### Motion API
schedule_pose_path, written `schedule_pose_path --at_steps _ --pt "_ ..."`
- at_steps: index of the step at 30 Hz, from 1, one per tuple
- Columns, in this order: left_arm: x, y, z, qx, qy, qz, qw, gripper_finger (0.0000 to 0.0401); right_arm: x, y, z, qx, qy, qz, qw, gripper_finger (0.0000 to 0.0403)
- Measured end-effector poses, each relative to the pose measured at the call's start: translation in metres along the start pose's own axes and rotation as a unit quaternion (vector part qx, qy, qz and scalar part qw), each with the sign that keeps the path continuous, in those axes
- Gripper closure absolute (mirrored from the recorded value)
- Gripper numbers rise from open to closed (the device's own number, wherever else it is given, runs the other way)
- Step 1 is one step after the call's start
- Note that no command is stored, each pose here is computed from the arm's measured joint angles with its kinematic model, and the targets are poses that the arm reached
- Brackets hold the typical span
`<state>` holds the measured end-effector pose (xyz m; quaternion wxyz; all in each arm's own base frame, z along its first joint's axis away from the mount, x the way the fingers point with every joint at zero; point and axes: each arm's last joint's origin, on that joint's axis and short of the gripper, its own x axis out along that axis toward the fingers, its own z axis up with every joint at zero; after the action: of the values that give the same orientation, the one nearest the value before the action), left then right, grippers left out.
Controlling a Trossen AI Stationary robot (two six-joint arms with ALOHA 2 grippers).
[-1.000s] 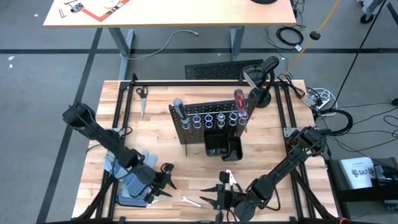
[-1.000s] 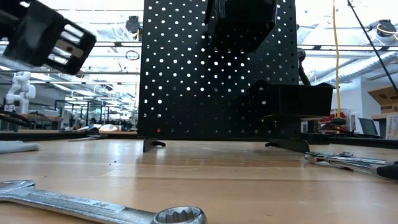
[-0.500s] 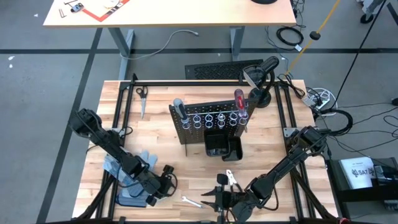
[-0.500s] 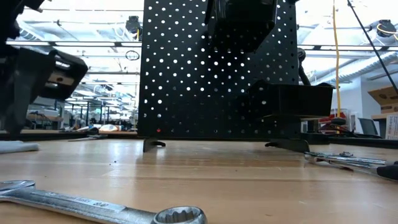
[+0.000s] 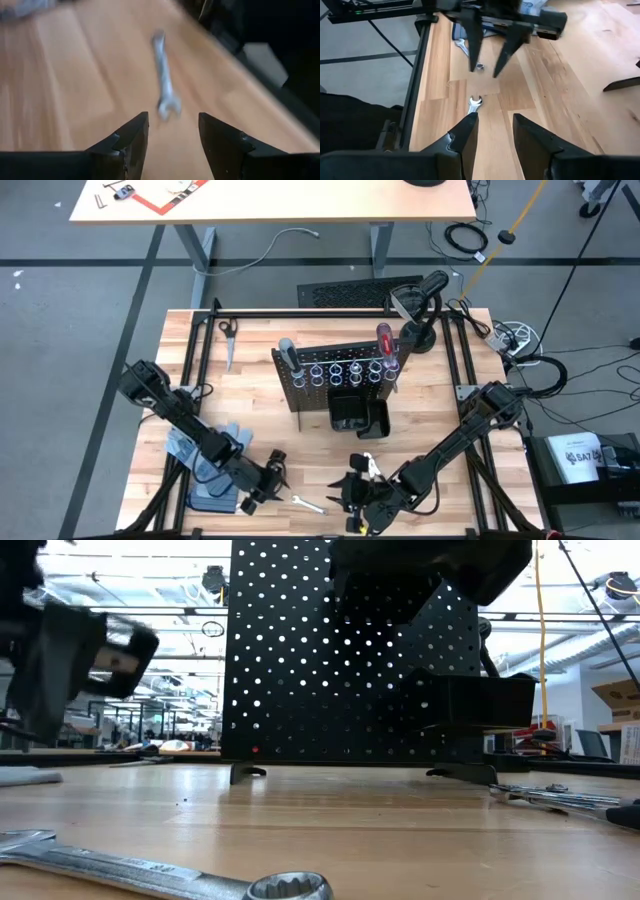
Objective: Hang tools onto peg board
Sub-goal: Hang the silver wrench on the black peg board
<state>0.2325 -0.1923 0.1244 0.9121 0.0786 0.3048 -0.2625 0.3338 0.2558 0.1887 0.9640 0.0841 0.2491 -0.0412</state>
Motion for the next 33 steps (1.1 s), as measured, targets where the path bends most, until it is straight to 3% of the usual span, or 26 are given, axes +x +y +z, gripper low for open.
schedule_pose_path --at_steps 4,10,21,27,33 --pt "0.000 -0.002 0.005 0.017 -0.029 0.000 0.999 0.0218 0.000 0.000 0.000 0.001 0.000 -0.001 1.000 0.0285" --pt "0.009 0.000 -0.004 0.019 -0.012 0.040 0.999 0.0218 0.000 0.000 0.000 0.002 0.000 0.000 1.000 0.0284" --pt "0.044 -0.003 -0.003 0.034 0.022 0.046 0.998 0.0218 0.000 -0.001 0.000 0.001 0.002 -0.002 1.000 0.0284" --pt "0.050 0.005 -0.002 0.019 0.039 0.058 0.997 0.0218 0.000 -0.001 0.000 0.000 0.003 -0.002 1.000 0.0284" --pt "0.050 0.020 -0.005 -0.030 0.056 0.104 0.993 0.0218 0.000 -0.001 -0.001 -0.001 0.006 -0.001 1.000 0.0284"
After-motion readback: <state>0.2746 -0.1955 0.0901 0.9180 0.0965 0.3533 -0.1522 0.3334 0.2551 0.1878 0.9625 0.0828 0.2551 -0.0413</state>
